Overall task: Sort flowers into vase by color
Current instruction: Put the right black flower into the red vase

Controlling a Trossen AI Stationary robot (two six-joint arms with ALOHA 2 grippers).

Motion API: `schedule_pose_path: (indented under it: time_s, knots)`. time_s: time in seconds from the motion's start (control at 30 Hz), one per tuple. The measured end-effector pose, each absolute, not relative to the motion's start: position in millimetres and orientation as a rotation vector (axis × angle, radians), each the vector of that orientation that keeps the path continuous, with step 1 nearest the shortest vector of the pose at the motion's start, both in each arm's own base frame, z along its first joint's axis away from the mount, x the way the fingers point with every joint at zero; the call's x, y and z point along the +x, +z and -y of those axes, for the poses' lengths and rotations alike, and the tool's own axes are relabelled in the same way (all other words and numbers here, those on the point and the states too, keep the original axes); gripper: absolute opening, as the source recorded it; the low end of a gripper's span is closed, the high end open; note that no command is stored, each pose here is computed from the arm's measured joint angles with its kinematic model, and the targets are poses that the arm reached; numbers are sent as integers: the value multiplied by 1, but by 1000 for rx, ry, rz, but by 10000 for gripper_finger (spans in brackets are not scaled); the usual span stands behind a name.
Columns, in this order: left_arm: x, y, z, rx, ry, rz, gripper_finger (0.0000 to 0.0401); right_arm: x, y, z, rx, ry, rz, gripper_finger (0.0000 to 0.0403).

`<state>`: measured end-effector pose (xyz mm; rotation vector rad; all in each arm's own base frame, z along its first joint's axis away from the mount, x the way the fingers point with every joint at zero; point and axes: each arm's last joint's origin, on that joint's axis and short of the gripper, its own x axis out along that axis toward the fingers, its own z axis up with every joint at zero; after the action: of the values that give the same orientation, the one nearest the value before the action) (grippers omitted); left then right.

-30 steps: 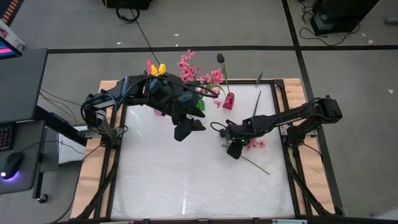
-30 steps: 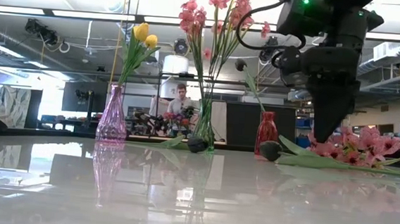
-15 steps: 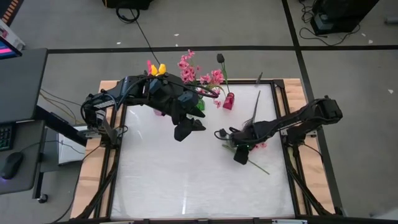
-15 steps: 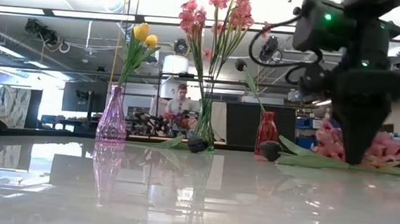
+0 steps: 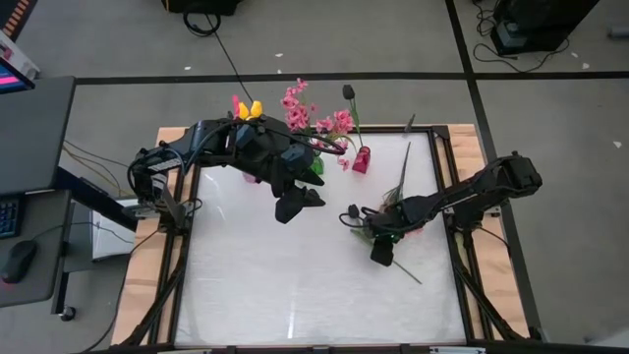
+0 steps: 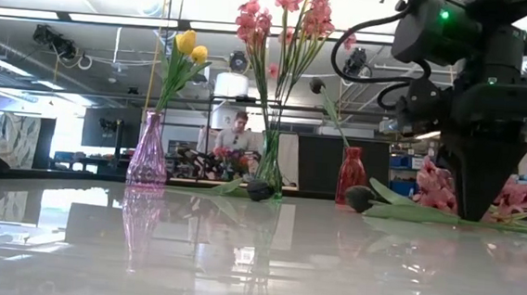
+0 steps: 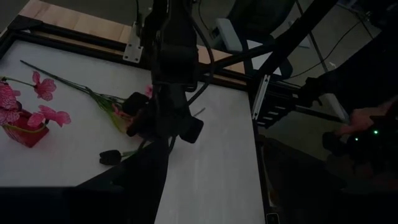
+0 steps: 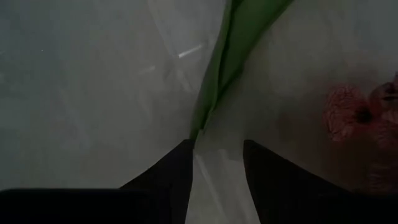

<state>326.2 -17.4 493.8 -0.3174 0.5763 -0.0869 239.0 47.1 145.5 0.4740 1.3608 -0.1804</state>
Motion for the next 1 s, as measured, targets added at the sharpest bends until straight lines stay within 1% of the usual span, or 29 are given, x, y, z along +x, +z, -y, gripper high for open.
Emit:
schedule_pose_path:
  time_s: [0.4,0.8,1.0]
  knots:
    - [326,494,17,-317,-87,-576,268,245,147,-43,517,-163,-1316,152]
    - [326,494,17,-318,-87,-576,268,247,148,-42,509,-215,-1269,152]
    - [326,494,17,-318,-87,-575,268,251,139,-43,506,-231,-1287,152]
